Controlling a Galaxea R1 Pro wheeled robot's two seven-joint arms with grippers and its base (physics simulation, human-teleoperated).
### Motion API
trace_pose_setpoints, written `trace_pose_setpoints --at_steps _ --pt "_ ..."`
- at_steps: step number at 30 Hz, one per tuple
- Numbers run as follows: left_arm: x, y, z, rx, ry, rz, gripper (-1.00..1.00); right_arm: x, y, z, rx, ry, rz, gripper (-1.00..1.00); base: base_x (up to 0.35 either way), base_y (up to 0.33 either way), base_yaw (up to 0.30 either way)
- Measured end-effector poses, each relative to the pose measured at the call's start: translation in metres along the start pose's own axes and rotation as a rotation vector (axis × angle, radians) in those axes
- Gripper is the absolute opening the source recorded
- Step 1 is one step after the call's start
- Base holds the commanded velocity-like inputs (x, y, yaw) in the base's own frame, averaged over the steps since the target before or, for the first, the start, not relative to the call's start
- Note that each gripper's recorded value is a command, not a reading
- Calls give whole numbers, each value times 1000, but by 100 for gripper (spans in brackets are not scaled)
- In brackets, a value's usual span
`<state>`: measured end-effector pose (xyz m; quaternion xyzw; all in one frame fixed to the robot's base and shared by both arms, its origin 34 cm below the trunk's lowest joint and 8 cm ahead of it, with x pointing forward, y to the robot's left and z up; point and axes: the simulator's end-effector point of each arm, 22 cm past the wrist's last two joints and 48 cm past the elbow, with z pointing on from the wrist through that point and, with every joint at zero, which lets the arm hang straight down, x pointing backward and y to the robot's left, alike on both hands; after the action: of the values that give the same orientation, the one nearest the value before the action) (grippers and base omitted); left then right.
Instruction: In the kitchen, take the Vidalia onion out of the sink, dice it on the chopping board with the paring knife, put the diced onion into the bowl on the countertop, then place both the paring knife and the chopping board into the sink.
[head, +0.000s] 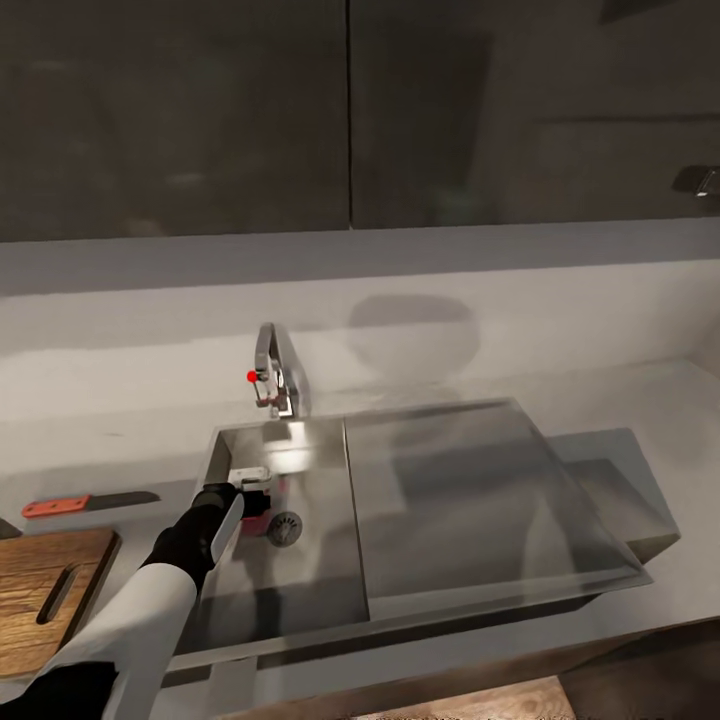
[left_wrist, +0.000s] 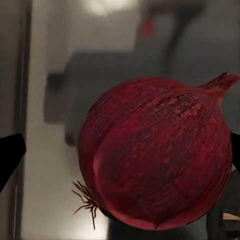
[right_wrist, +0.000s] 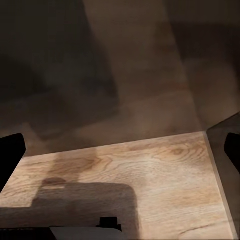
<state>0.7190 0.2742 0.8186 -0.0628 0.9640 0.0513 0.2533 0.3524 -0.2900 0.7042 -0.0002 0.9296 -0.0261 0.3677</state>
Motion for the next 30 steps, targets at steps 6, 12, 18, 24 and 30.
trace_pose_setpoints --at_steps 6,12,18,24,30 --pt "5 -3 4 3 11 2 100 4 0 0 0 10 0 100 0 0 0" --pt "10 -10 7 11 21 3 100 7 0 -1 0 19 -1 100 0 0 0" --pt "10 -11 8 11 19 4 100 9 0 -1 0 23 -1 100 0 0 0" --pt "5 -10 7 6 8 3 -100 9 0 -1 0 23 -1 100 0 0 0" --pt "-4 -7 4 1 -12 0 -100 9 0 -1 1 24 -1 100 0 0 0"
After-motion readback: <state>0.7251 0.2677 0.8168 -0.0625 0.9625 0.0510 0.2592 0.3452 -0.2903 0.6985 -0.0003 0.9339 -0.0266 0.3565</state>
